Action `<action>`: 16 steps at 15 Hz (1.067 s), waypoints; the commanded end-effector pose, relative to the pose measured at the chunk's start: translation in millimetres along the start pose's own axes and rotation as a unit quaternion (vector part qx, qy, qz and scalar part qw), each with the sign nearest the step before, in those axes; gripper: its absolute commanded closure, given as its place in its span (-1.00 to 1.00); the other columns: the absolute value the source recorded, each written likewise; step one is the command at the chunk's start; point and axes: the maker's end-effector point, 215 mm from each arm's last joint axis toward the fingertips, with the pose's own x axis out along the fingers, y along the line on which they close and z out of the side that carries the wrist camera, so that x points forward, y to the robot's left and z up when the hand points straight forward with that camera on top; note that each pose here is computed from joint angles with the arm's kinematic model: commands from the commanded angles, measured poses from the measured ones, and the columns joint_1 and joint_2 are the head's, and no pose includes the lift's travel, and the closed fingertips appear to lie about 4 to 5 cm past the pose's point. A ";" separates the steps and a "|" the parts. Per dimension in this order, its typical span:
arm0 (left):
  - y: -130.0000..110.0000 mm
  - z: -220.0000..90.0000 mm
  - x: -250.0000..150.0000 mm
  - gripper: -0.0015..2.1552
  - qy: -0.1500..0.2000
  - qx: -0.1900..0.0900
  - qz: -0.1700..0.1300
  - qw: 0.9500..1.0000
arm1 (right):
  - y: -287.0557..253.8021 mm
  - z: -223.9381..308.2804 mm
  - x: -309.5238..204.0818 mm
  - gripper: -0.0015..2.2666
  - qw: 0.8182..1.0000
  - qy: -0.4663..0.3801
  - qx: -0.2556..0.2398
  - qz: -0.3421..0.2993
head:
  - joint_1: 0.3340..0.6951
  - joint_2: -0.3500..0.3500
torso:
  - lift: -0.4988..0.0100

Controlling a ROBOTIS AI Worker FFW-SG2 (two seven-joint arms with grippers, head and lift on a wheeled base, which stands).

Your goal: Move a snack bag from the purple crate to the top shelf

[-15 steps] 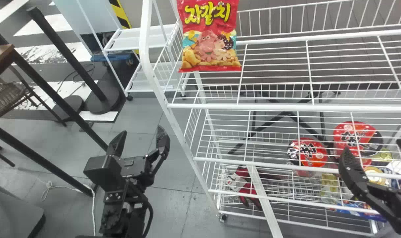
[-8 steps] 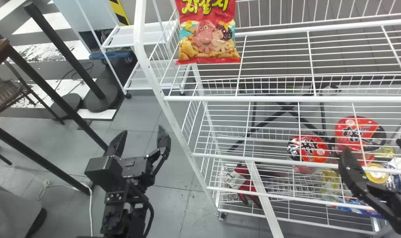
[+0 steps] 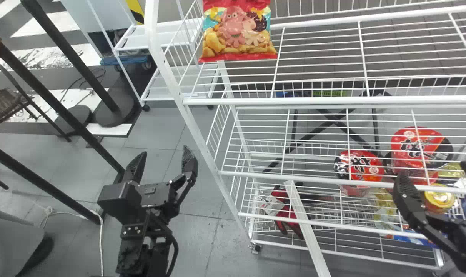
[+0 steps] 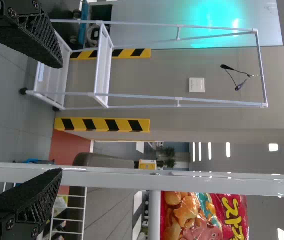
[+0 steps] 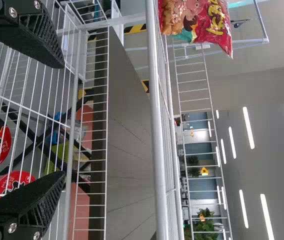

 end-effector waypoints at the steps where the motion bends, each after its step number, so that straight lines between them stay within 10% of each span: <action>1: 0.6 0.5 0.0 -0.94 -0.001 0.000 0.000 1.000 | 0.1 0.0 0.0 -0.97 1.000 0.000 -0.001 0.000 | 1.00 0.83 | 0.05; 16: 0.7 -0.1 -4.5 -0.94 -0.003 0.001 0.000 1.000 | 1.1 3.5 -0.3 -0.97 1.000 -0.008 -0.005 0.001 | 1.00 0.84 | -0.18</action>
